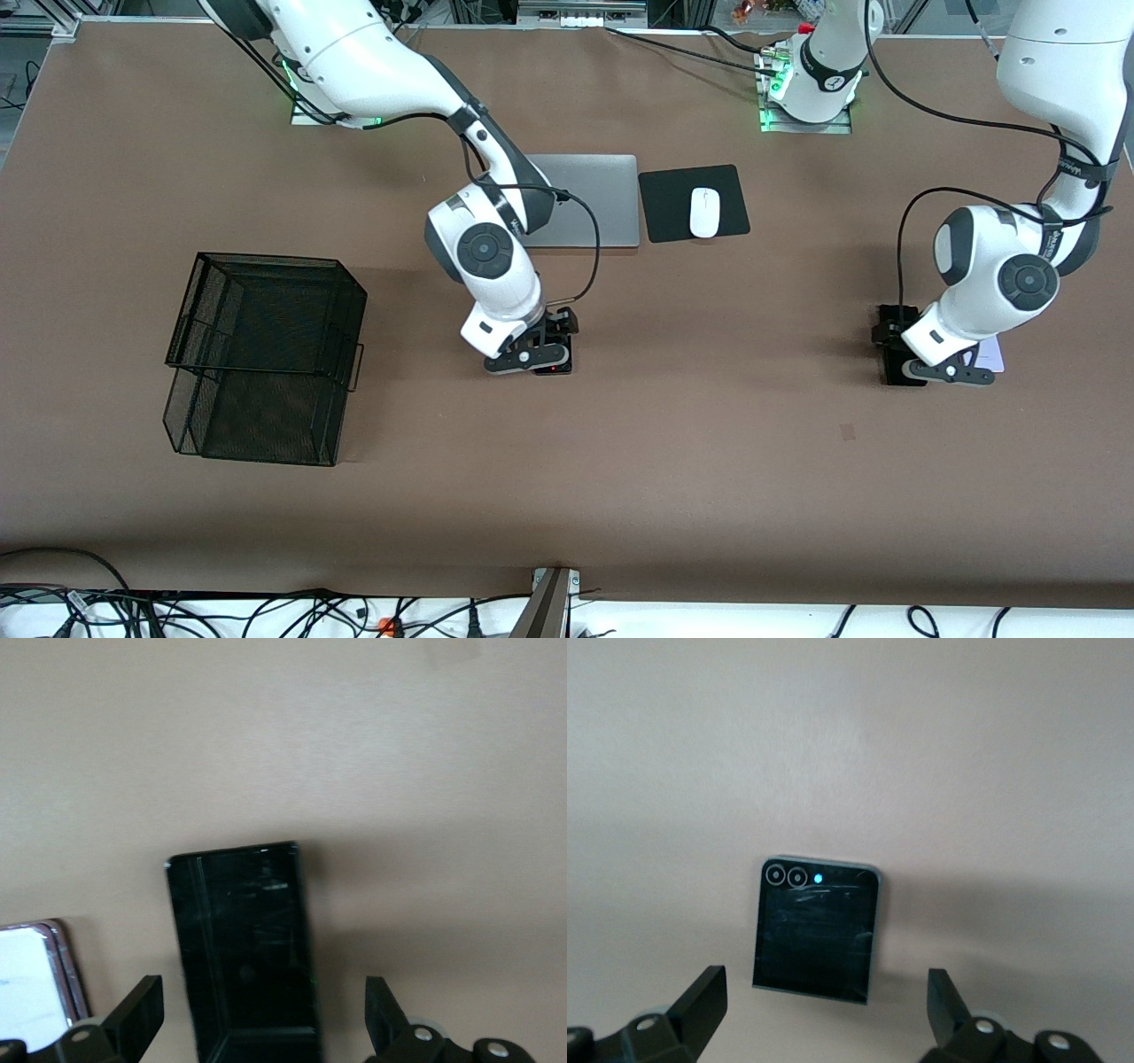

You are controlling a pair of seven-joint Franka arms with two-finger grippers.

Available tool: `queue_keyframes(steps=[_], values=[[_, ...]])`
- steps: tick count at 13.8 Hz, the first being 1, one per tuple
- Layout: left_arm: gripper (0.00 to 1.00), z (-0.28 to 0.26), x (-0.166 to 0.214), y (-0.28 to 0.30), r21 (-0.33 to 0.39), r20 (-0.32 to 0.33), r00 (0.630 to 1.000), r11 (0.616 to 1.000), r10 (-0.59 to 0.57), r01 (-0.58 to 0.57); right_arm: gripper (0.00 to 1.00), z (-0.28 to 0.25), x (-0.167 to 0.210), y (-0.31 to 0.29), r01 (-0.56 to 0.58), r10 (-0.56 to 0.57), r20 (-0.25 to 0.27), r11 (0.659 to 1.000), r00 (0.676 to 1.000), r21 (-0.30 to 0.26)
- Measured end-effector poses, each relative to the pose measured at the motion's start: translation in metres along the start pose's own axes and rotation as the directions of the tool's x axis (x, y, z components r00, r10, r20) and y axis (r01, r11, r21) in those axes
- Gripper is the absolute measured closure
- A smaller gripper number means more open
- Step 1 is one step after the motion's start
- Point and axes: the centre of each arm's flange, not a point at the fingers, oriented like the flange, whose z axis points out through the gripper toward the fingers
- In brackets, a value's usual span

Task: Place phones with both arms
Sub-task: 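Grasp the black phone with the left gripper while the right grasps flip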

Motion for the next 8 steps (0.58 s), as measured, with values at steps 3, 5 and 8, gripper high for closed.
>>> queue_keyframes(steps=[3,5,8], values=[[0.00,0.008,-0.012,-0.017,-0.028,-0.038,0.999,0.999,-0.036,0.035,0.00,0.019,-0.003,-0.006,-0.002,0.002,-0.027,1.000,1.000,0.015],[0.00,0.011,-0.015,-0.023,-0.059,-0.053,0.996,0.996,-0.071,0.068,0.00,0.035,-0.006,-0.009,-0.002,0.003,-0.051,1.000,0.999,0.029],[0.00,0.013,-0.014,-0.022,-0.081,-0.065,0.994,0.993,-0.092,0.086,0.00,0.050,-0.010,-0.012,0.006,-0.005,-0.057,1.000,0.998,0.028]])
